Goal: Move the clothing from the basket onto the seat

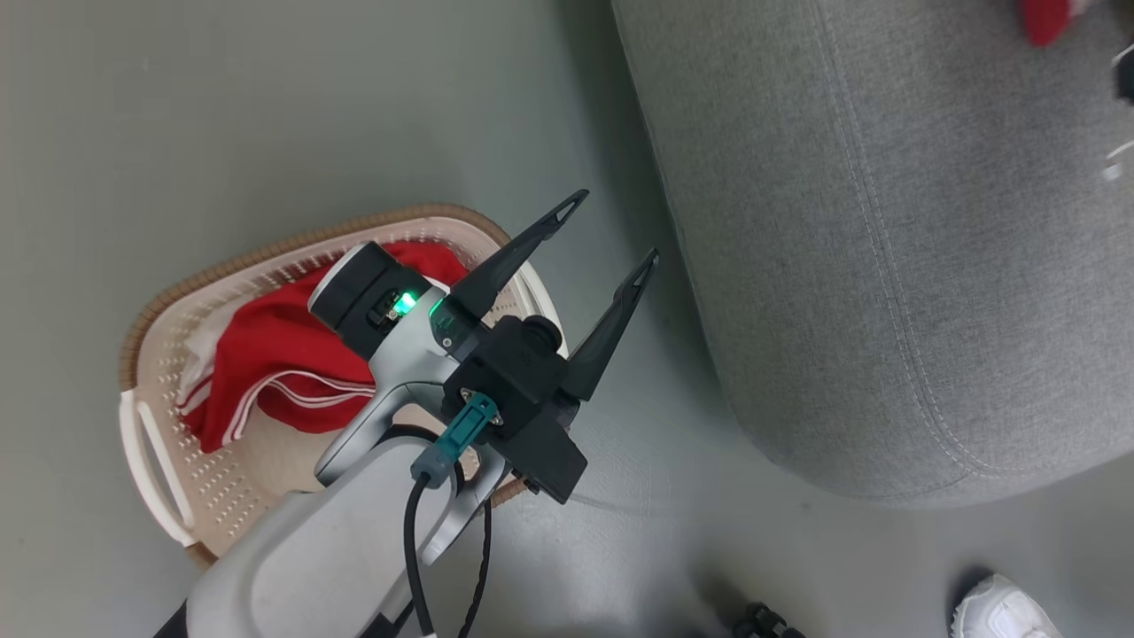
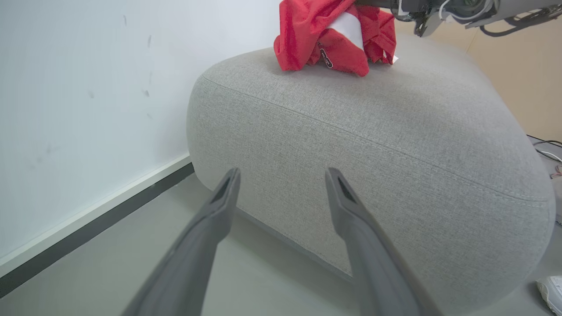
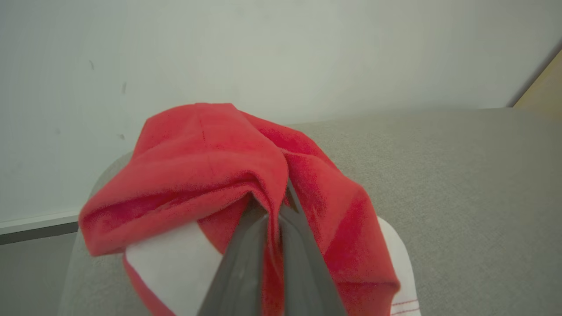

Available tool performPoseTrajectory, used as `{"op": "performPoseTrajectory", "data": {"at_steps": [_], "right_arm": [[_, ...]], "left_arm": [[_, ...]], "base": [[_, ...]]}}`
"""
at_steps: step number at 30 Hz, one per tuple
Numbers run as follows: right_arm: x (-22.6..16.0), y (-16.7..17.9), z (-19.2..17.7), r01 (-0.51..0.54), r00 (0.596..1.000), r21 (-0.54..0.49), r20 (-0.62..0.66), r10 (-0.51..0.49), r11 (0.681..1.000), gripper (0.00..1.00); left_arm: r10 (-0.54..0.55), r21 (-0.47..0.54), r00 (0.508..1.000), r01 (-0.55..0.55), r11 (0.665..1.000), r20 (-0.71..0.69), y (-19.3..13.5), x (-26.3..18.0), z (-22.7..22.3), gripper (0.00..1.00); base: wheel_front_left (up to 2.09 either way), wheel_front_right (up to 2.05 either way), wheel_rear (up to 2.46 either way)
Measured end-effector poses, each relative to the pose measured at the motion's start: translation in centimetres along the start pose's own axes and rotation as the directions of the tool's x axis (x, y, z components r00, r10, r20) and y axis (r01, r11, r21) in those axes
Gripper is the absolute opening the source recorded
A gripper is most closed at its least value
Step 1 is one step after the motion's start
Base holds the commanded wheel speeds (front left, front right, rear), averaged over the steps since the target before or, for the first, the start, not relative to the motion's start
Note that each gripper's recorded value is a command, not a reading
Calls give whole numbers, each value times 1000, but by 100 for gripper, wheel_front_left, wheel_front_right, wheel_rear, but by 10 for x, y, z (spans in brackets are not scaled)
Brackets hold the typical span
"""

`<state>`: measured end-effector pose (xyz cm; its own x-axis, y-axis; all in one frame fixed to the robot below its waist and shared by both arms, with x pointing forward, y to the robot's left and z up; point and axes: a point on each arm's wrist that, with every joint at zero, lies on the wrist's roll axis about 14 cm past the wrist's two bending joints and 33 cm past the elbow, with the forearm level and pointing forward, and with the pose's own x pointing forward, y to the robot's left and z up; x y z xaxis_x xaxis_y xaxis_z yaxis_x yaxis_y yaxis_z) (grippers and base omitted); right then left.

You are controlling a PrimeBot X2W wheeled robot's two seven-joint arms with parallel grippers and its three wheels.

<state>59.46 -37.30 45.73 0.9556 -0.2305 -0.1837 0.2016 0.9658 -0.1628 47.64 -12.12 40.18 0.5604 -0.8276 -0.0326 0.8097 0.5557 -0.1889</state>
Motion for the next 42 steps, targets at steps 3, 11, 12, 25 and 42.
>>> {"op": "performPoseTrajectory", "data": {"at_steps": [3, 11, 12, 25, 42], "right_arm": [[-3, 10, -30, -15, 998, 3, -67, 15, 1000, 0], [-20, 4, -49, -25, 994, -18, -108, 23, 1000, 100], [-23, 5, -49, -32, 994, -22, -109, 30, 999, 100], [-69, 20, -49, -108, 991, -33, -89, 105, 994, 100], [-114, 103, -7, -265, 963, 56, 74, 261, 963, 100]], "left_arm": [[-9, -16, 1000, 9, 1000, -15, 0, 4, -12, 100], [-22, -21, 1000, 21, 1000, -21, -4, 9, -17, 100], [-21, -17, 1000, 21, 1000, -17, -4, 9, -16, 100], [39, -7, 998, -39, 999, 45, -6, 3, 16, 100], [377, -58, 925, -375, 925, 36, 43, -78, 42, 100]], "base": [[0, 0, 0], [0, 0, 0], [0, 0, 0], [0, 0, 0], [0, 0, 0]]}}
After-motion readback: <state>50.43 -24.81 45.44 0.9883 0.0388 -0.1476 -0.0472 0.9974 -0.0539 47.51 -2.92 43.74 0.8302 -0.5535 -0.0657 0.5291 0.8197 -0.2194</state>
